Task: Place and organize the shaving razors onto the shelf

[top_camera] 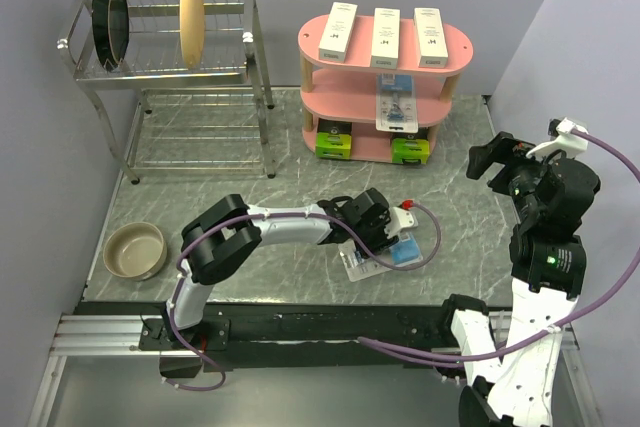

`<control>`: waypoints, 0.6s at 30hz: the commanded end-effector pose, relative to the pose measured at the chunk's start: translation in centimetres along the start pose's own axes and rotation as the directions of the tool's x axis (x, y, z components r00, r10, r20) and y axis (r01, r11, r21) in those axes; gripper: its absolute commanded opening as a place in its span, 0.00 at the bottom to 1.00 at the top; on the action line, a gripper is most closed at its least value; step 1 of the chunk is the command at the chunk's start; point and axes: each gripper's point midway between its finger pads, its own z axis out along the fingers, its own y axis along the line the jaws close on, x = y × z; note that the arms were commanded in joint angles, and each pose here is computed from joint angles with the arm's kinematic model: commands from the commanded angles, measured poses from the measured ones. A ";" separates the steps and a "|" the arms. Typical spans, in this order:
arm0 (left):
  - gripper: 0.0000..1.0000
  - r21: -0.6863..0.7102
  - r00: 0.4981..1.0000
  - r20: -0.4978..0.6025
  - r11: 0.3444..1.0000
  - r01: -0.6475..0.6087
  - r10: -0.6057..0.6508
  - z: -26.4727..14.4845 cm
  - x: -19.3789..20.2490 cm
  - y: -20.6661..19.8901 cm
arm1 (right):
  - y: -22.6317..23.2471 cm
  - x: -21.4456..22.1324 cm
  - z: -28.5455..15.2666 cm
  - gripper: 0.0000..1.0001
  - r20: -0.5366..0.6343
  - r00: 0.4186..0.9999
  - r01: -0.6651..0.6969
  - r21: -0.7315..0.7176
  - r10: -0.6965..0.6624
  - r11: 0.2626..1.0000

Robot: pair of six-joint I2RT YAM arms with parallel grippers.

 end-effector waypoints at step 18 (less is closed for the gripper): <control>0.13 0.019 0.996 -0.074 0.998 -0.055 0.057 1.8 3.0 -0.5 | 0.4 -0.3 0.1 0.99 0.012 1.000 -0.007 -0.027 0.007 1.000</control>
